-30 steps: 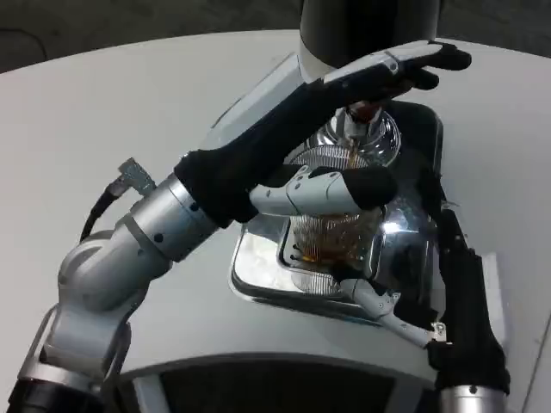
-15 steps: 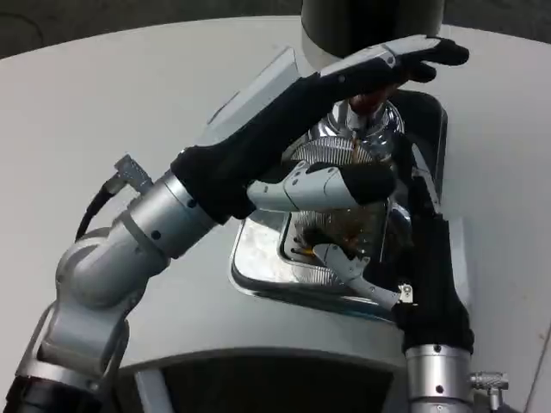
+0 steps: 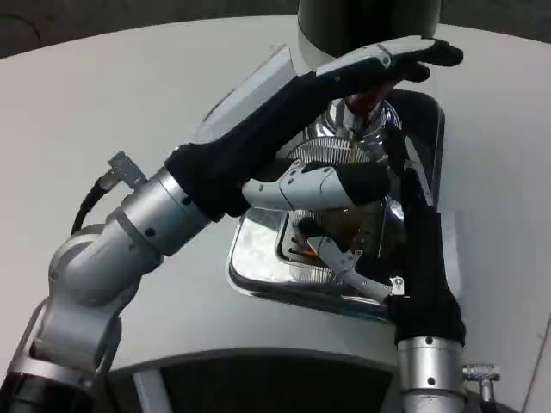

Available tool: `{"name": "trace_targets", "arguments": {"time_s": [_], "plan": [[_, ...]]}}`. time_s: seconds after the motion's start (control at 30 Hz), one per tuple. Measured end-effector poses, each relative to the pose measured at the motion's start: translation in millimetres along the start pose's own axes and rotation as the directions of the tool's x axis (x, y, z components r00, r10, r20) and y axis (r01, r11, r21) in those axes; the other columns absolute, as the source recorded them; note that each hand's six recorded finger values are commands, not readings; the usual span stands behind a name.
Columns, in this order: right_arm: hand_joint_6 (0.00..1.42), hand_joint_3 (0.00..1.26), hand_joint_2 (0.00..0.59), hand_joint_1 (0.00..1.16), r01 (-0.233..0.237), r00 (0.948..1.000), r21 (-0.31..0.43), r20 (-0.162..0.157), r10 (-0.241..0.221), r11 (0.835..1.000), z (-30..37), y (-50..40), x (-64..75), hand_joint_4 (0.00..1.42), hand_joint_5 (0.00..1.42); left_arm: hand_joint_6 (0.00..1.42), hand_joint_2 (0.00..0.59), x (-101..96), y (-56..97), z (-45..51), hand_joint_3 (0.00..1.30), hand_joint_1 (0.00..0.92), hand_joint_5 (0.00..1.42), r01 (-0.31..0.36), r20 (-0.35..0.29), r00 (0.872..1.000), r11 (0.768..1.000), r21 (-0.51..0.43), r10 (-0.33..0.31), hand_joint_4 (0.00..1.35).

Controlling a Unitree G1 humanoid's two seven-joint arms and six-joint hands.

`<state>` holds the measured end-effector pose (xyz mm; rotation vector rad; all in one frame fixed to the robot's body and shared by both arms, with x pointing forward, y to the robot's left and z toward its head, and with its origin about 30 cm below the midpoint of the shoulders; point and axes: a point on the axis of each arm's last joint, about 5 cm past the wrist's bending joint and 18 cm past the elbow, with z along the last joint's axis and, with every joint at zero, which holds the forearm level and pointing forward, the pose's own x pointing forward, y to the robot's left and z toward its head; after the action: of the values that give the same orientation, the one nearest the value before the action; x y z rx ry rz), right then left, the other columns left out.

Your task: Grasp the cup under the faucet to collect the drink, then remove the cup.

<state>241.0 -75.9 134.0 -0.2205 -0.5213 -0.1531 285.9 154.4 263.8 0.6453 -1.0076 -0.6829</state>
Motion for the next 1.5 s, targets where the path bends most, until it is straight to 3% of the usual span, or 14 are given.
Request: {"name": "trace_targets", "arguments": {"time_s": [1.03, 1.33, 1.5], "plan": [[0.21, 0.13, 0.158, 0.93, -0.067, 0.9974, 0.003, -0.026, 0.067, 0.998, -4.1, 15.9, 11.8, 0.18, 0.20, 0.16, 0.066, 3.9, 3.0, -0.5, 0.24, 0.000, 0.22, 0.015, -0.007, 1.000, 0.999, 0.028, -0.015, 0.14], [0.30, 0.20, 0.153, 0.93, -0.028, 0.9989, 0.019, -0.038, 0.028, 0.999, -5.2, 18.1, 17.1, 0.28, 0.34, 0.14, 0.065, 4.1, 3.9, -2.5, 0.23, 0.000, 0.19, 0.009, -0.016, 1.000, 1.000, 0.022, -0.009, 0.09], [0.35, 0.29, 0.162, 0.96, -0.006, 0.9992, 0.019, -0.039, 0.007, 1.000, -6.3, 17.9, 18.9, 0.40, 0.44, 0.12, 0.061, 3.3, 3.4, -6.1, 0.22, 0.000, 0.15, -0.022, -0.035, 0.999, 0.999, -0.048, 0.021, 0.06]]}}
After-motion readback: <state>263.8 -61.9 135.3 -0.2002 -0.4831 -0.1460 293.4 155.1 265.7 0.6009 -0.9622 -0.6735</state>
